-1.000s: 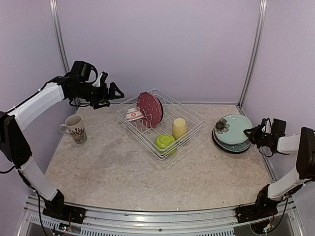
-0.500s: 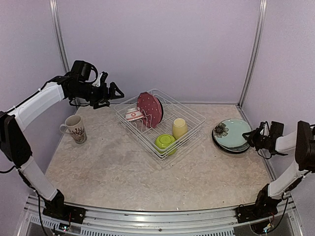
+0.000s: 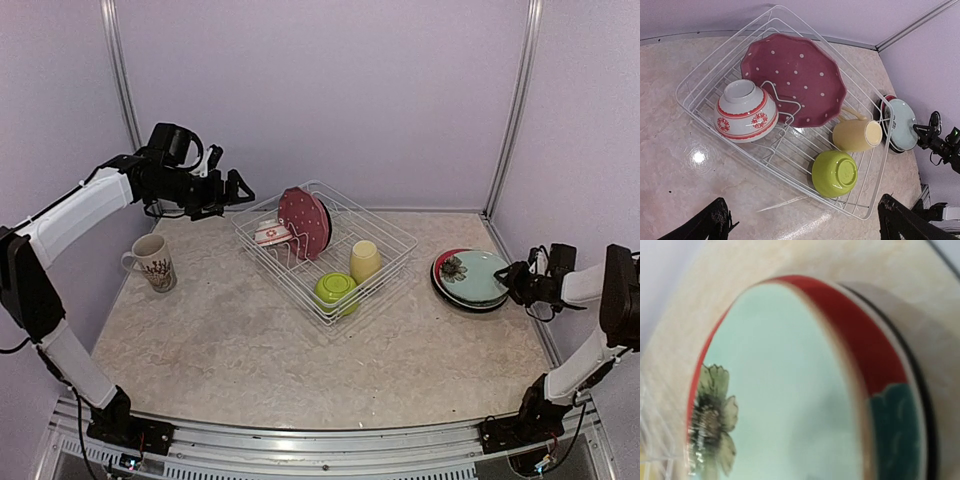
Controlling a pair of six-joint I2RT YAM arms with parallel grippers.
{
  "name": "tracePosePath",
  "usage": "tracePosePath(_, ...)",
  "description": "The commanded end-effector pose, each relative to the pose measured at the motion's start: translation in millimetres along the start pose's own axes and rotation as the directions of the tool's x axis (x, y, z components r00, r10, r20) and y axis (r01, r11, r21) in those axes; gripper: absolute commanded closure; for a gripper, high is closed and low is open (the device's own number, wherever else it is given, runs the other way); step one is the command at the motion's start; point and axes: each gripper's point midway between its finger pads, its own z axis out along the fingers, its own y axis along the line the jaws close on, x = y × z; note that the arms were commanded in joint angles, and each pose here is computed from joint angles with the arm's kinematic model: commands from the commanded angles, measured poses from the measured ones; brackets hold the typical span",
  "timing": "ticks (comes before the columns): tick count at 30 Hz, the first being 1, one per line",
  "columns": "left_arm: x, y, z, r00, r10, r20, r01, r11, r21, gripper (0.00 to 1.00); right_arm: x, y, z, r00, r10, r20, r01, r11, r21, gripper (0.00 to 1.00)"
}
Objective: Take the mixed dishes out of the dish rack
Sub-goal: Place the plate with another plate.
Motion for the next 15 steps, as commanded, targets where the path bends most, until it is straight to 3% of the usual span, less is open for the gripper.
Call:
tracePosePath(1,-19,-14,-25,0.987,0.103,0.125,-0.098,0.994,-0.049,0.01,-18,-1,-11,0.994,-0.107,0.026,0.105,0.99,0.093,0.51)
tracePosePath(6,-57,-38,-63,0.965,0.127,0.228,-0.119,0.992,-0.048,0.01,-21,-9,-16,0.983,-0.182,0.02,0.175,0.966,0.191,0.4)
tracePosePath(15,-61,-13,-56,0.956,0.163,0.243,-0.136,0.983,-0.126,0.01,-15,-6,-10,0.972,-0.234,-0.028,0.234,0.944,0.234,0.39)
